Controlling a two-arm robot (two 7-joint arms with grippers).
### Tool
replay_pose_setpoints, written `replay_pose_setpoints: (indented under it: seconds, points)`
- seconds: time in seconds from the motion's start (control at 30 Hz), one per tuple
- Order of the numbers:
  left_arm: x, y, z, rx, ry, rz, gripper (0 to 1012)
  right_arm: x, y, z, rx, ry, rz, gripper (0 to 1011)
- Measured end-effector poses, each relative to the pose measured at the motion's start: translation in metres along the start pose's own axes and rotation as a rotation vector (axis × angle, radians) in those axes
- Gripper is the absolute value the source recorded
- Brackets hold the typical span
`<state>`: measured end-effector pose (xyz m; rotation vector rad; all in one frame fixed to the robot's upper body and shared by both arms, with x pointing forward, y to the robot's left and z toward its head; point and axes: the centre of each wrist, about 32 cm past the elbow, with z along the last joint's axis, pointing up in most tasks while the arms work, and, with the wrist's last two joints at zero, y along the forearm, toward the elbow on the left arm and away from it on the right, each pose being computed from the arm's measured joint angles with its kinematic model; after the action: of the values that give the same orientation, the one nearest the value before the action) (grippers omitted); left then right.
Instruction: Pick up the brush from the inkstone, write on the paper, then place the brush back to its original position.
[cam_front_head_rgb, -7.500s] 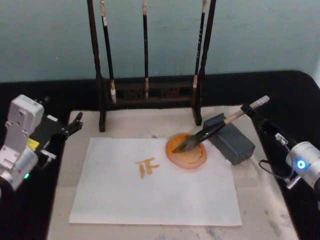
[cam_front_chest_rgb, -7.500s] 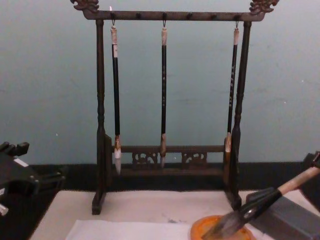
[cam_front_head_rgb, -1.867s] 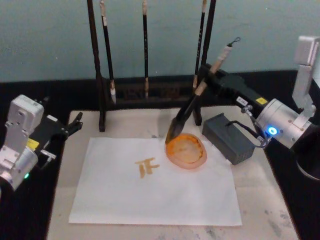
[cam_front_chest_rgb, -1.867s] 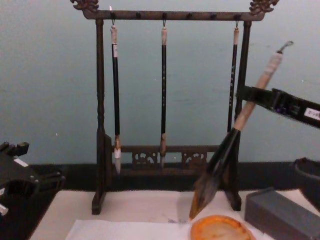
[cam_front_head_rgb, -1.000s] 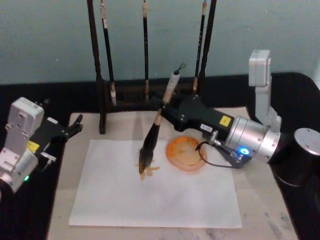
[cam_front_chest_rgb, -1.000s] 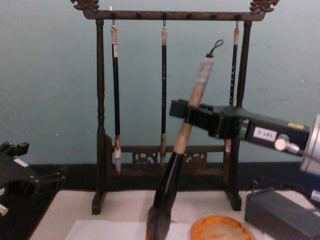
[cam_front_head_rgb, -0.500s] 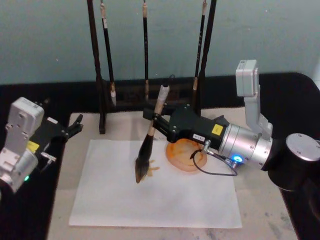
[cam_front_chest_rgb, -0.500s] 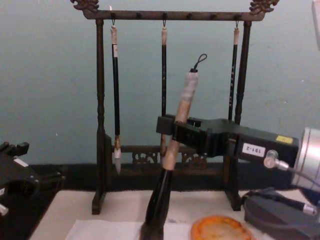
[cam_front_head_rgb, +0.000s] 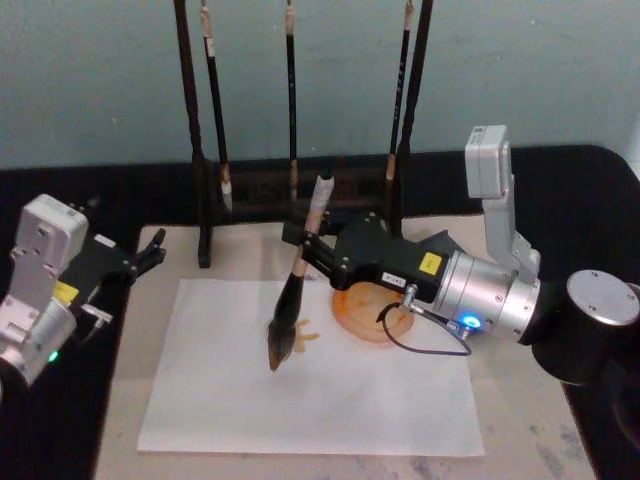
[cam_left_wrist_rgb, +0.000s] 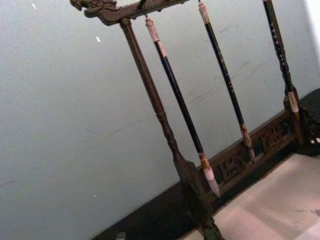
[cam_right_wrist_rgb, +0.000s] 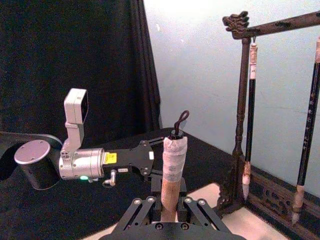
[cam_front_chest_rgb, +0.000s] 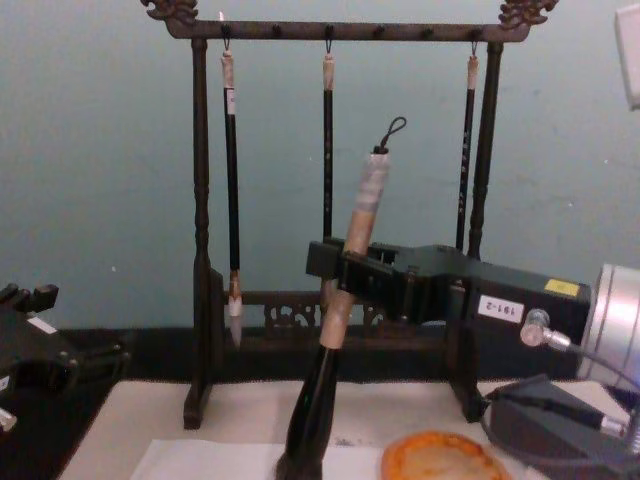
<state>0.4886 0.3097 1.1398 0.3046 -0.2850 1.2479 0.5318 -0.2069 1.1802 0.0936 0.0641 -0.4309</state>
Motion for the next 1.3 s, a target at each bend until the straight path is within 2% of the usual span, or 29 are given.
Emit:
replay_pose_setpoints:
  seconds: [1.3]
  points:
    - [0.0000, 0.0000, 0.0000, 0.000, 0.000, 0.000, 1010, 0.0007, 0.0015, -0.0076, -0.029, -0.008, -0.029, 165]
